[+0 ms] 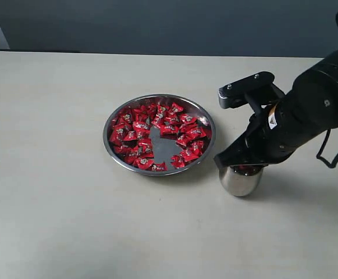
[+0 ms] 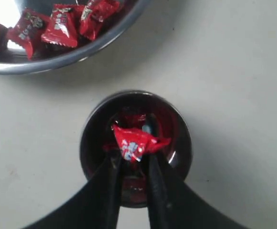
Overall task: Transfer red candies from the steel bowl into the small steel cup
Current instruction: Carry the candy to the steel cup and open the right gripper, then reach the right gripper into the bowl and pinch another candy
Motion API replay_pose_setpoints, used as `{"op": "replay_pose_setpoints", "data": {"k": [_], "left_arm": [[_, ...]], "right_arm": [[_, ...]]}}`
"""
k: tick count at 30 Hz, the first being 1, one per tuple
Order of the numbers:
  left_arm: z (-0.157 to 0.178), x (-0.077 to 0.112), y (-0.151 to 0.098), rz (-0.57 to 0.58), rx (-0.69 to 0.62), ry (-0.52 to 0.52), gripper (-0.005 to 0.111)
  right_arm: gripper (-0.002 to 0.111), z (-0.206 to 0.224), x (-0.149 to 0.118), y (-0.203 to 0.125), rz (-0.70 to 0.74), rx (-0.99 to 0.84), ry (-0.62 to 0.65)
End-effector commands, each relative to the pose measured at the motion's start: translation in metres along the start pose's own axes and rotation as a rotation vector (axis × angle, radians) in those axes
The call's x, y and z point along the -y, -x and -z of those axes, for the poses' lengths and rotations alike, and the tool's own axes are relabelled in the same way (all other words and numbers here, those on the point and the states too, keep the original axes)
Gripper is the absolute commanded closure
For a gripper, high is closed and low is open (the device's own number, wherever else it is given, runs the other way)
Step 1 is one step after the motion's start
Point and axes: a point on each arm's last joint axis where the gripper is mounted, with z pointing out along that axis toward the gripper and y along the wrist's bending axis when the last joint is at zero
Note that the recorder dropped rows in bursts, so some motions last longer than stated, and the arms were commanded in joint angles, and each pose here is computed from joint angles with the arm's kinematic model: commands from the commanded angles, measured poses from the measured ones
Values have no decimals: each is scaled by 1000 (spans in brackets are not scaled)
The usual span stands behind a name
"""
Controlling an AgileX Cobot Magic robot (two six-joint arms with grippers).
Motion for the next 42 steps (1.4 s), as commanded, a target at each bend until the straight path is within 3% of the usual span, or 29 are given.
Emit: {"op": "replay_pose_setpoints", "data": {"k": [1,6,16,21,29,42], "left_arm": [[0,0,-1,2,5,1,105],[0,0,-1,2,5,1,105],[0,0,-1,2,5,1,105],[0,0,-1,2,5,1,105],[0,0,-1,2,5,1,105],[0,0,-1,2,5,1,105]], "right_arm": [[105,-1,1,2,8,26,-6],[84,-1,3,2,20,22,-18],[67,3,4,4,20,43,-36],[66,17,-2,27,-34,149,35],[66,30,-20,69,-7,301,217],[66,-50,-53,117,73,157,353]]}}
